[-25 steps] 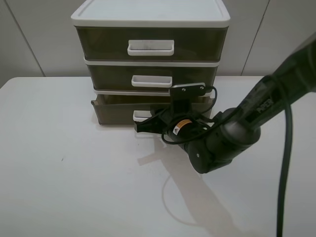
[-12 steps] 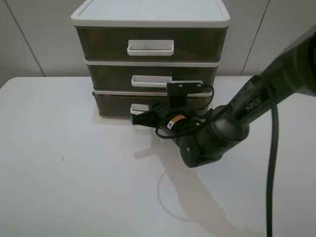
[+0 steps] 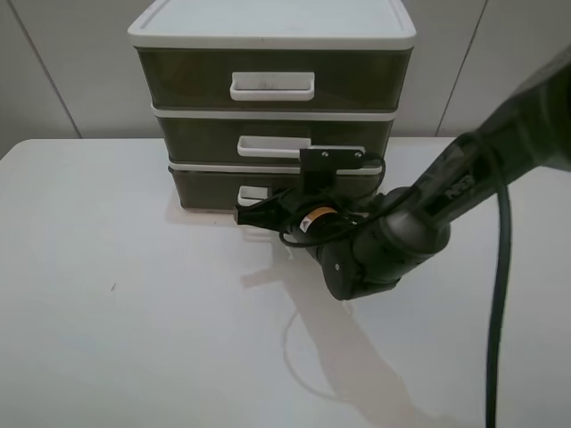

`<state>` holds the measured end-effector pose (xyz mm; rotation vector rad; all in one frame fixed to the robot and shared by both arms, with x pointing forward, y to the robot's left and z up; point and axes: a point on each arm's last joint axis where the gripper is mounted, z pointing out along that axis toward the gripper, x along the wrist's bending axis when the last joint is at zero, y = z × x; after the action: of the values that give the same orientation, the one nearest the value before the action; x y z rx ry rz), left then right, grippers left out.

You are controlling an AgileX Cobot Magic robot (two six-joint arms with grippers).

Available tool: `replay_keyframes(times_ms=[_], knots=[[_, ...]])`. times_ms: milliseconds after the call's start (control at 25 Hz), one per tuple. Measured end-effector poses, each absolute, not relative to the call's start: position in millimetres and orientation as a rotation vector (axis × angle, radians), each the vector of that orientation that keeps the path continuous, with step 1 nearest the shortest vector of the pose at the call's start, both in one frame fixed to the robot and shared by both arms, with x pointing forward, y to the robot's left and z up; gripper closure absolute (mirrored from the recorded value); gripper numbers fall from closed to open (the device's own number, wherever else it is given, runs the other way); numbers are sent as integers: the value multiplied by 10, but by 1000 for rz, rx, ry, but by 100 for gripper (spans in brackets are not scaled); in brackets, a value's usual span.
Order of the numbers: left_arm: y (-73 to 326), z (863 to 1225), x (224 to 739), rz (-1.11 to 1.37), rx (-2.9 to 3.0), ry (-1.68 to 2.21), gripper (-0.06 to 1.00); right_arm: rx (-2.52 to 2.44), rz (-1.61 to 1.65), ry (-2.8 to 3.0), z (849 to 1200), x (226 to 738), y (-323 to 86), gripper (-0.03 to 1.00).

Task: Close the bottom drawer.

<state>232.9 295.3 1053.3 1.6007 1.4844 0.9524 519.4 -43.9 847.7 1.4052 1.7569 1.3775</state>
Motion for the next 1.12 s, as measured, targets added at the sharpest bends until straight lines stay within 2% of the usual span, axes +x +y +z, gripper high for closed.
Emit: replay_keyframes(times_ms=[160,360,440,560,720,800,920,1120], knots=[[2953,10533,2329,952,1601,1484,23,1335,1399,1843,8607,4985,-448,95],[2953,10533,2329,952,1601,1484,23,1281,1389,1913,8761,4717,-672,95],[2953,10533,2329,952,1601,1484,23,1271,1385,1928,8832,4604,-790,91],[2953,10533,2329,952,1601,1484,23,1297,1370,1916,8943,4421,-1023,75],[2953,10533,2329,952,1601,1484,23,1437,1351,1779,9120,4236,-1396,37],[2953,10533,2329,952,1601,1484,23,1507,1349,1708,9215,4164,-1587,24],[2953,10533,2329,952,1601,1484,23,1583,1353,1647,9360,4065,-1846,18],[2953,10533,2329,952,1601,1484,23,1607,1343,1640,9643,3963,-2156,16]])
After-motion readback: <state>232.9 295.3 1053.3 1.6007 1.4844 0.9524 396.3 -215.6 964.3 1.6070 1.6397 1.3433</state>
